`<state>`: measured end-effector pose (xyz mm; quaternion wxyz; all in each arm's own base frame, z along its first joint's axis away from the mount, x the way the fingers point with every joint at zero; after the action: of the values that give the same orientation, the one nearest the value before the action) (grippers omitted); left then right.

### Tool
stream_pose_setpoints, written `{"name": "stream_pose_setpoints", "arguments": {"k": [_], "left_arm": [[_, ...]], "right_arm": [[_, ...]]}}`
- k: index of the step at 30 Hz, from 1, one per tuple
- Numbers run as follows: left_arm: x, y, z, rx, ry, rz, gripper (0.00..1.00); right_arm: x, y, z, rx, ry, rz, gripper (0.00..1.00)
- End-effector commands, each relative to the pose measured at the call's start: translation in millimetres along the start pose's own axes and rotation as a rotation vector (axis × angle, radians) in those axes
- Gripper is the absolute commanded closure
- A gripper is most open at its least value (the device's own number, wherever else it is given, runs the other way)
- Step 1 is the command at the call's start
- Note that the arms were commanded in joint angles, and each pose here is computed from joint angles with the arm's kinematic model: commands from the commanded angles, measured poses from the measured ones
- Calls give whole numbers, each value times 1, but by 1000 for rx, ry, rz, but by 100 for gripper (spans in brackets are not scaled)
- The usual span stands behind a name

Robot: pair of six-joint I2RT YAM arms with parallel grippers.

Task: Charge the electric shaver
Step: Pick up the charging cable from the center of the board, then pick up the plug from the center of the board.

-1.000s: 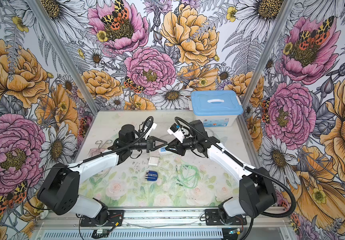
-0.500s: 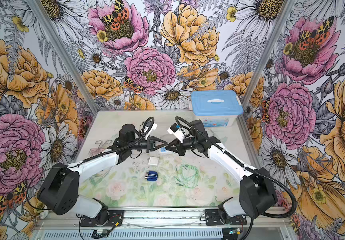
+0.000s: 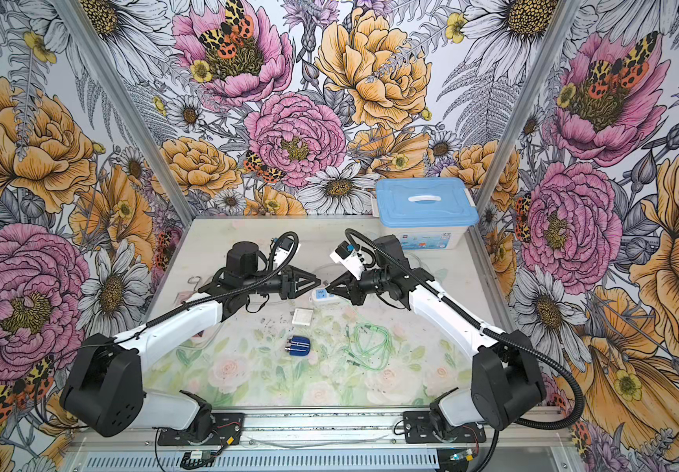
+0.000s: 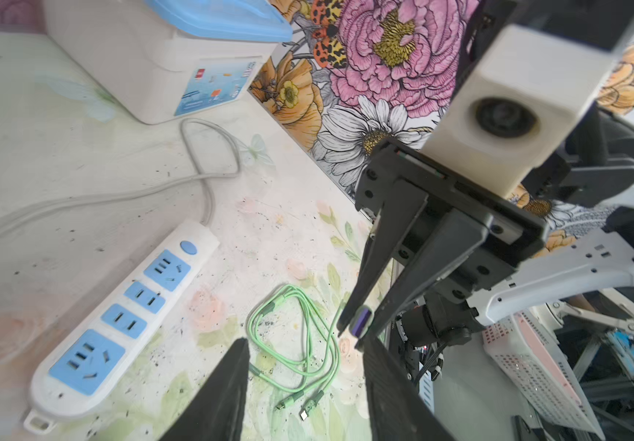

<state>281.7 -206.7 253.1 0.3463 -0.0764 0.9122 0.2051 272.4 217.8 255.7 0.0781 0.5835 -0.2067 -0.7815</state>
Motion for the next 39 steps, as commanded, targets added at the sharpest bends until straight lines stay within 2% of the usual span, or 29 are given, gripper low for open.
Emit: {"name": "stream_pose_setpoints", "arguments": {"k": [1, 4, 9, 10, 11, 13, 15, 18, 22, 26, 31, 34, 39], "left_arm": [[-18, 31, -2, -210, -95, -65, 39], [-14, 47, 2, -379, -177, -1, 35], [15, 42, 23, -698, -385, 246, 31], [24, 35, 27, -760, -451, 280, 16], [34, 27, 31, -808, -530, 333, 10], [50, 13, 34, -833, -648, 435, 10], [58, 4, 37, -808, -705, 498, 10], [70, -4, 37, -693, -822, 586, 10], [68, -7, 49, -673, -925, 683, 10], [63, -14, 53, -577, -927, 704, 10], [69, -27, 65, -506, -933, 807, 11], [65, -38, 61, -456, -906, 786, 11], [70, -40, 62, -438, -901, 861, 11]], "right_arm": [[-9, 4, -3, 56, 20, -17, 100], [8, 2, -12, 135, -23, 31, 100], [40, -2, -24, 250, -114, 111, 100], [46, -2, -25, 268, -131, 120, 100], [52, -3, -26, 283, -145, 126, 100], [59, -2, -26, 305, -160, 130, 100], [64, -1, -26, 317, -165, 124, 100], [67, 1, -23, 323, -169, 118, 100], [70, 2, -20, 322, -175, 91, 100], [75, 1, -20, 325, -184, 66, 100], [77, 0, -21, 326, -189, 31, 100], [72, -2, -23, 308, -188, -8, 100], [73, -4, -25, 301, -185, -11, 100]]}}
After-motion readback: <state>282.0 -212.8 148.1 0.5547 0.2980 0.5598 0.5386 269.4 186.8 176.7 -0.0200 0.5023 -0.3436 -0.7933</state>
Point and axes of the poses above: each gripper's point midway between its finger pads, its own y axis back along the fingers, its own z axis along the line the jaws close on, x = y × z, the point moved 7 cm from there along y, back along the fingers, and after that the axes turned 8 degrees about y, right-handed, at the moved point
